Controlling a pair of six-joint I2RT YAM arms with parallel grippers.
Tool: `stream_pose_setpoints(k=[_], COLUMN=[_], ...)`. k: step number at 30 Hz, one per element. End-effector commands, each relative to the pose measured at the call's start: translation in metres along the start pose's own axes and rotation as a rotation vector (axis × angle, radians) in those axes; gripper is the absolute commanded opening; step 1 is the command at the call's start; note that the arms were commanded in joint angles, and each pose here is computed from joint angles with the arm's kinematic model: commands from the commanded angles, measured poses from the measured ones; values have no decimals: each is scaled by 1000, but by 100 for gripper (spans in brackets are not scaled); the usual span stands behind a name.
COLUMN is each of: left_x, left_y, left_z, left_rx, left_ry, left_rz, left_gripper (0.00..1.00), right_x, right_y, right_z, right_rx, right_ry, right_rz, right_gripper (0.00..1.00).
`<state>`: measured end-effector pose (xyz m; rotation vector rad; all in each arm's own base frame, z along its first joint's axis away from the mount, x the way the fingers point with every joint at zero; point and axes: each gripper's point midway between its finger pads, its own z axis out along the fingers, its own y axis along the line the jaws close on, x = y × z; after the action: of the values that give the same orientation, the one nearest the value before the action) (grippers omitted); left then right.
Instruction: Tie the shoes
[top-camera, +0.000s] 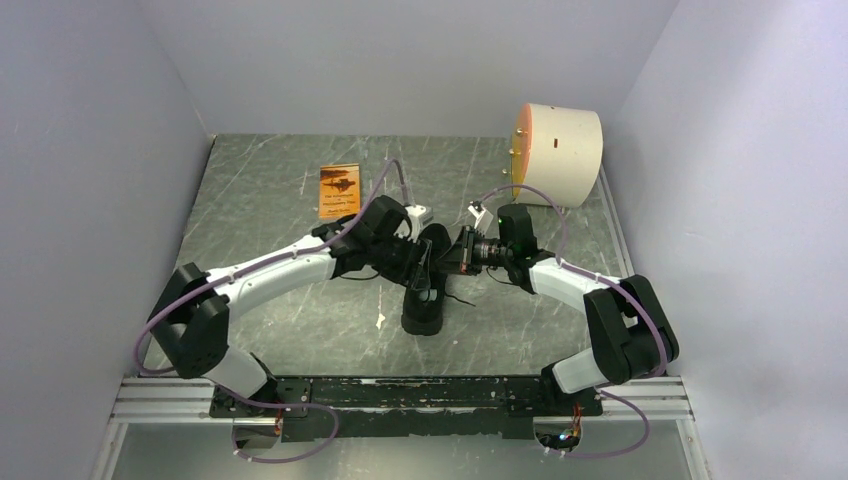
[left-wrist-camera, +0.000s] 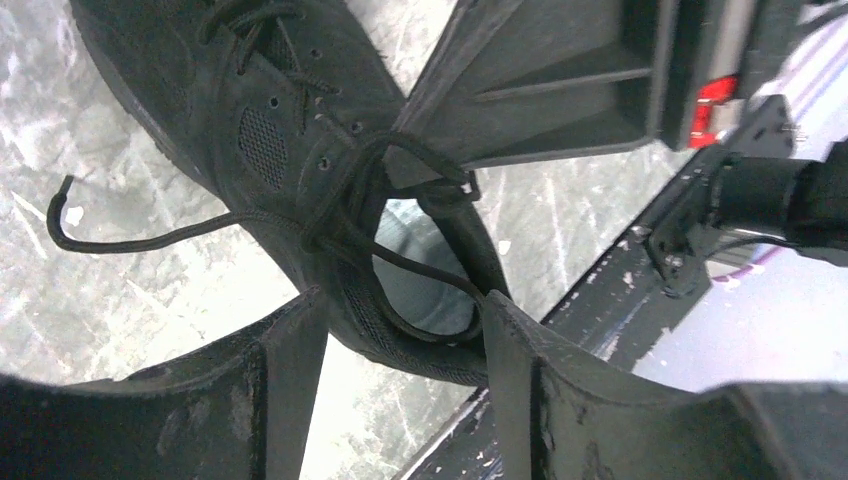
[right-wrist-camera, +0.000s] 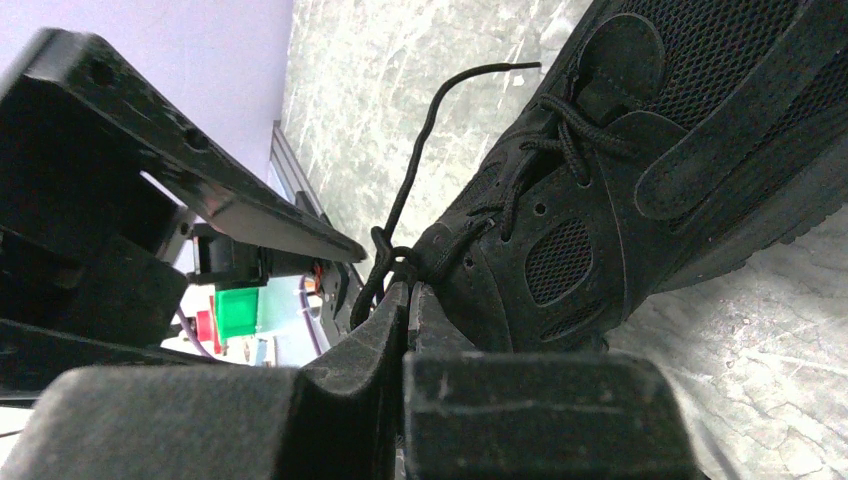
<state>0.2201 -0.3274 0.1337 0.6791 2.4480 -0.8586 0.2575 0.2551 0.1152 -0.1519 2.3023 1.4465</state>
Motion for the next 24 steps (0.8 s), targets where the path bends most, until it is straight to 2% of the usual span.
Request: stream_pose_setpoints(k=[1,8,10,13,15,24], left_x=[-2,-5,-9,-14,-18,-17], left_y=[12,10,8,2,-3,6], left_z=[9,19,20,21,19,22], left_rx=[-130,-132,-125,-108,-104,-146], left_ry=[-6,-8,-16,-14,-28,-18], left_rz=[-6,28,31,41,54,75], left_gripper=[61,48,49,55,54,24], right_x=[-3,-4,-4,-5,-5,-5], right_y=[2,3,3,4,5,5], right_z=[2,2,3,3,2,3], right_rx=[-12,-15,-16,-17,-17,-16], right_ry=[3,3,3,3,1,2], right_rz=[-26,-28,-28,-30,-30,-28], right_gripper=[0,0,0,0,0,0])
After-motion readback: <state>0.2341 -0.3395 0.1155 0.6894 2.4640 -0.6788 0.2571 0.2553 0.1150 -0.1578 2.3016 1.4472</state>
